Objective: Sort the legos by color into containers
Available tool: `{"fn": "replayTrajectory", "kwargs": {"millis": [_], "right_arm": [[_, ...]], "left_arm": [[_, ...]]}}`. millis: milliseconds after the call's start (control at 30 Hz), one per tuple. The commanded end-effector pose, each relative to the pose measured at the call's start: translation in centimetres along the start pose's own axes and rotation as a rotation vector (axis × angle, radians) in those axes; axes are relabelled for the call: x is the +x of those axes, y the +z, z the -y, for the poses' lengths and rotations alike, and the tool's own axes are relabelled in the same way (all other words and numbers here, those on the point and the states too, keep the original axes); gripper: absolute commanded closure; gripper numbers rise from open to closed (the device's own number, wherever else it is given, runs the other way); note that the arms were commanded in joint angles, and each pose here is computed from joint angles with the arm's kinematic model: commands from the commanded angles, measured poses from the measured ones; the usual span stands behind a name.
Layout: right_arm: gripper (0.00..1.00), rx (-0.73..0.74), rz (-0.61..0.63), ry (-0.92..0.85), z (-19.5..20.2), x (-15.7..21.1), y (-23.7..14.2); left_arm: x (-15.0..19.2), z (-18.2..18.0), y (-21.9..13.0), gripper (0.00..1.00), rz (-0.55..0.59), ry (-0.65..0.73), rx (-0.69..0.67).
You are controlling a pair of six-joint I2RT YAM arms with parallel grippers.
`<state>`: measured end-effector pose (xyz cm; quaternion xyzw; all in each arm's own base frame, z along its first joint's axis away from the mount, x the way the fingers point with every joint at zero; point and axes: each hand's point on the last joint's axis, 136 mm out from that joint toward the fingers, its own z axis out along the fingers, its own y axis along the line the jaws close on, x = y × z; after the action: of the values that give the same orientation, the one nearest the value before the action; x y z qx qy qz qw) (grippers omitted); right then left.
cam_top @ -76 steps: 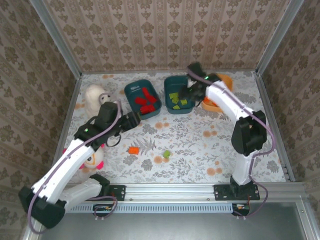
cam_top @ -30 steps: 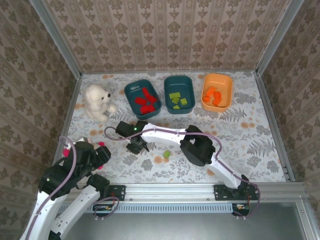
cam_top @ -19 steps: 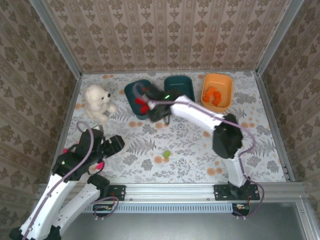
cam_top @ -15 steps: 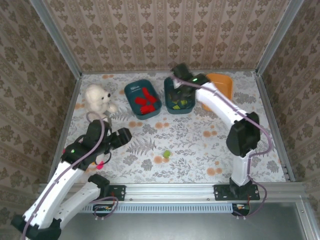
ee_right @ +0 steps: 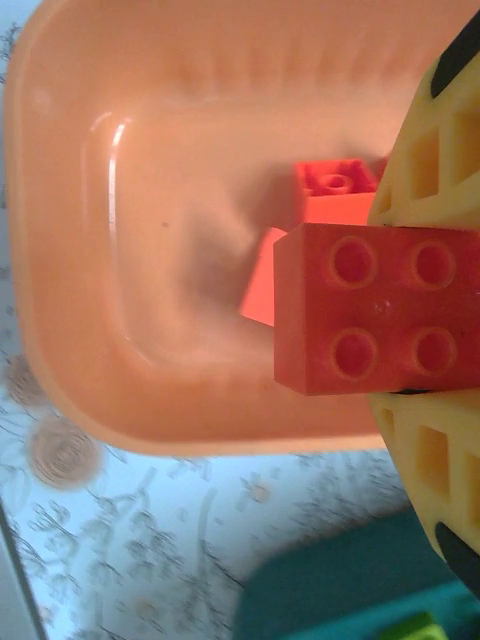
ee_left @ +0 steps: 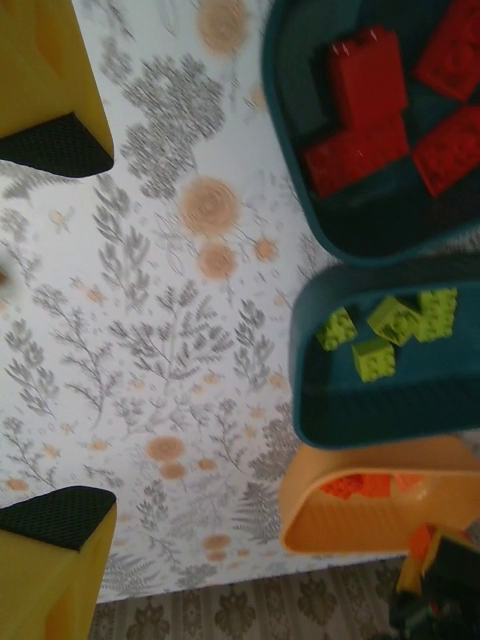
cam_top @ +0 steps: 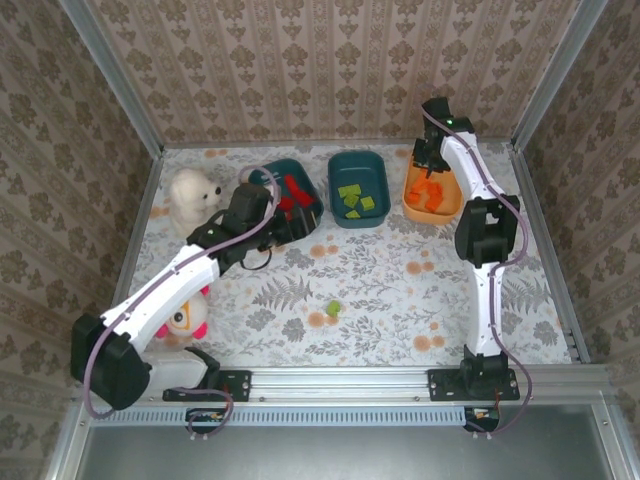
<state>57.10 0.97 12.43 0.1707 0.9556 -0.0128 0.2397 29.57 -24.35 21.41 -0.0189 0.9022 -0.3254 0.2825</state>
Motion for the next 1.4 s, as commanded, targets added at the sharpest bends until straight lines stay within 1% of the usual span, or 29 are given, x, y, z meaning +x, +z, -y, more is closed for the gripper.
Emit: {"fn": "replayTrajectory", "kwargs": {"millis": [0,133,300,533,567,700,767,900,1000,1133,1167,1267,1367], "right_arm": [[0.75,0.042,-0.006,0.085,1.7,-0.8,1.4],[0.74,0.014,-0.012,0.154,2.6,-1.3,3.7],[0.73,0.009,-0.047,0.202,3.5,-0.7,6.4],[0.70,-0.034,-0.045,0.259,3.4,-1.2,8.0],[0.68,-0.038,-0.050,0.262,3.3,-1.2,8.1],[0.51,-0.044,-0.068,0.263,3.1,-0.8,7.9],[0.45,-0.048,-0.058,0.253,3.0,-1.1,7.1],[0.36,-0.073,0.002,0.233,2.4,-2.8,3.7],[0.35,-0.091,0.059,0.216,1.7,-4.0,0.4],[0.36,-0.129,0.123,0.171,-0.4,-4.0,-4.1],[0.36,-0.144,0.130,0.155,-1.2,-3.6,-5.0],[0.38,-0.194,0.110,0.071,-4.5,-0.7,-7.3],[0.39,-0.221,0.083,-0.054,-7.8,4.0,-9.5]], "left_arm": [[-1.5,2.6,0.7,0.16,0.026,0.054,0.071],[-1.9,3.8,2.1,0.16,0.001,0.079,0.084],[-2.0,4.7,3.6,0.16,-0.027,0.089,0.094],[-1.9,5.3,4.5,0.16,-0.049,0.091,0.095],[-1.9,5.3,4.6,0.16,-0.050,0.089,0.094],[-1.8,5.1,4.4,0.16,-0.051,0.088,0.087],[-1.9,5.2,4.3,0.16,-0.048,0.091,0.088],[-1.9,5.1,4.0,0.16,-0.045,0.097,0.085],[-1.8,4.9,3.6,0.16,-0.041,0.097,0.081],[-1.8,3.8,2.7,0.16,-0.029,0.079,0.054],[-1.9,3.2,2.4,0.16,-0.022,0.067,0.038],[-1.7,1.3,1.0,0.16,-0.006,0.027,-0.001],[-1.1,-0.8,-0.7,0.15,0.008,0.000,-0.043]]}}
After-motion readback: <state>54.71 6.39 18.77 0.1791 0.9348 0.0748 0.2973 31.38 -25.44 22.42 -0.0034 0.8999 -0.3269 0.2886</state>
